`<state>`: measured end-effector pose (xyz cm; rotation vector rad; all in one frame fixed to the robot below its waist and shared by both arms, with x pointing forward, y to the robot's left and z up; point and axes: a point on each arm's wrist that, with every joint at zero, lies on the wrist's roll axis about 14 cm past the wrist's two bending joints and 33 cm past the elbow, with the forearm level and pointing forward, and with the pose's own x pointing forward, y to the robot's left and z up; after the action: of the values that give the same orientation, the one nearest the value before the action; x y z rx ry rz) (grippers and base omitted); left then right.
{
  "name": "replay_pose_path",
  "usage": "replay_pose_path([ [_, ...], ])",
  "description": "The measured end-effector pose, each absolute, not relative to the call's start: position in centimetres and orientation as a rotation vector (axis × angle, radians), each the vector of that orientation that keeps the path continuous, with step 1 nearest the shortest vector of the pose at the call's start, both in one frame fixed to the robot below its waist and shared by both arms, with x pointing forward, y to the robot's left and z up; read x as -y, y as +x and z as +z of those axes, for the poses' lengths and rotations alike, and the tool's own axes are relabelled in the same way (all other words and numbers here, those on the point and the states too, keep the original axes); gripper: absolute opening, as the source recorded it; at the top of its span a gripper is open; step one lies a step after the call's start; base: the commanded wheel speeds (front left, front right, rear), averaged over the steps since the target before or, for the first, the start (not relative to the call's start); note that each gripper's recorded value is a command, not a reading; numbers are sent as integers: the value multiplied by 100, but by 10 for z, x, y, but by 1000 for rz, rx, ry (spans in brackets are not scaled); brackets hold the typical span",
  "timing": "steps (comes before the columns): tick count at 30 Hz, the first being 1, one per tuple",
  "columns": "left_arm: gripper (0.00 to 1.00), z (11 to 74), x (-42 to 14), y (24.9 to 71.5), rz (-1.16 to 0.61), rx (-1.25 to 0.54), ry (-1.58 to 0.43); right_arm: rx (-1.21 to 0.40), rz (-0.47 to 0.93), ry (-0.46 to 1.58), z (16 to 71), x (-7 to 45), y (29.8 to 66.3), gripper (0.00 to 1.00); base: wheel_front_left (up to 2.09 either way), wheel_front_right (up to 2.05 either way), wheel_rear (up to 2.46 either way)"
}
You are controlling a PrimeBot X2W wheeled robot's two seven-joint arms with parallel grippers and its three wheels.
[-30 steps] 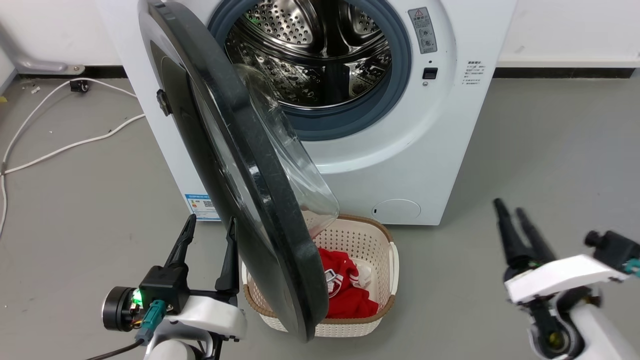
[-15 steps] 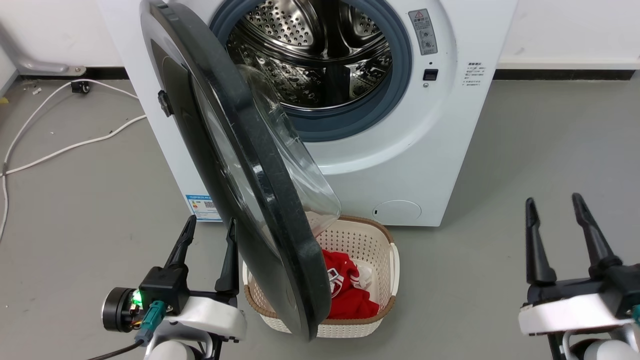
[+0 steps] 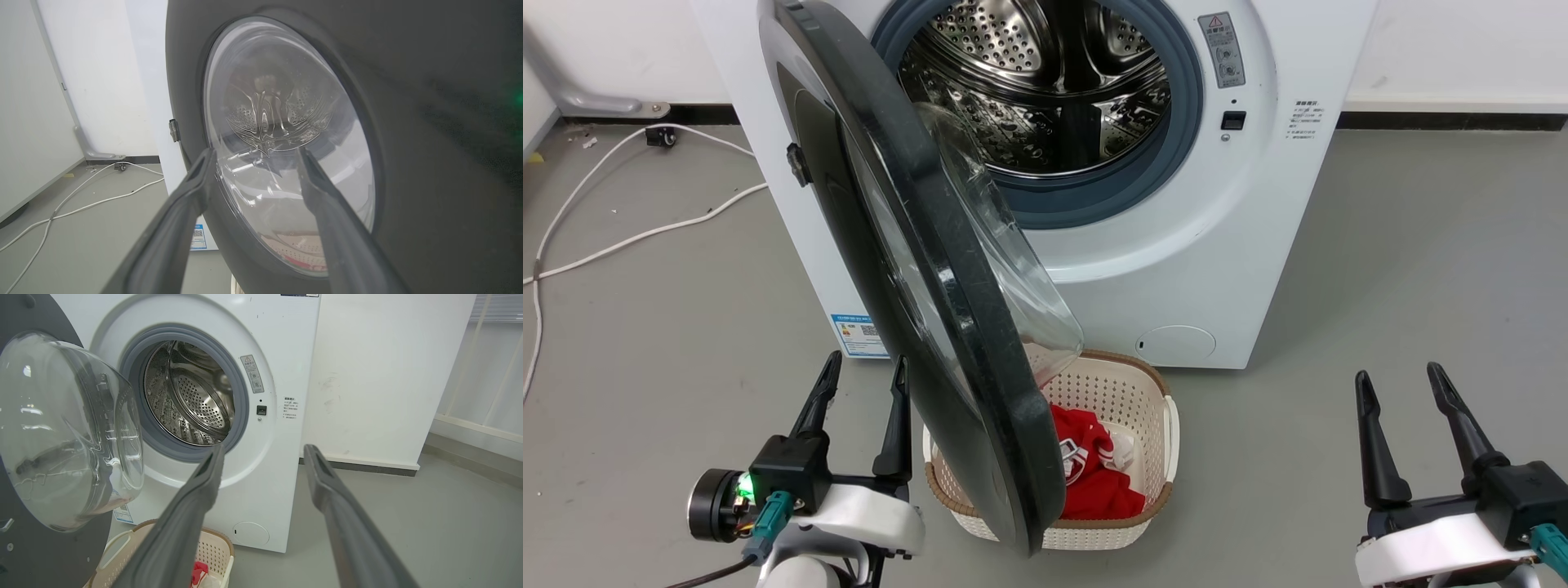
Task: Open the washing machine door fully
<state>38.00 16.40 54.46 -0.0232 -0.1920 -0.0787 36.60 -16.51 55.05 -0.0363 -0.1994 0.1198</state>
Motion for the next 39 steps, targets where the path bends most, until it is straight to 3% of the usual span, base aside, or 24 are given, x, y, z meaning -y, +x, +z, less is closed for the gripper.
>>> replay_pose_path([
  [11, 100, 547, -166, 380, -72, 200, -22, 185, 121, -11, 545, 164, 367, 100, 0, 0, 0],
  [12, 41, 548, -166, 381, -72, 202, -22, 186, 121, -9, 545, 164, 367, 100, 0, 0, 0],
  [13, 0, 548, -166, 381, -72, 204, -22, 185, 121, -8, 545, 164, 367, 100, 0, 0, 0],
  [26, 0, 591, -171, 384, -63, 336, -24, 161, 107, 5, 536, 169, 370, 100, 0, 0, 0],
  [39, 0, 744, -157, 342, -99, 848, 33, 155, 101, 15, 533, 170, 373, 100, 0, 0, 0],
])
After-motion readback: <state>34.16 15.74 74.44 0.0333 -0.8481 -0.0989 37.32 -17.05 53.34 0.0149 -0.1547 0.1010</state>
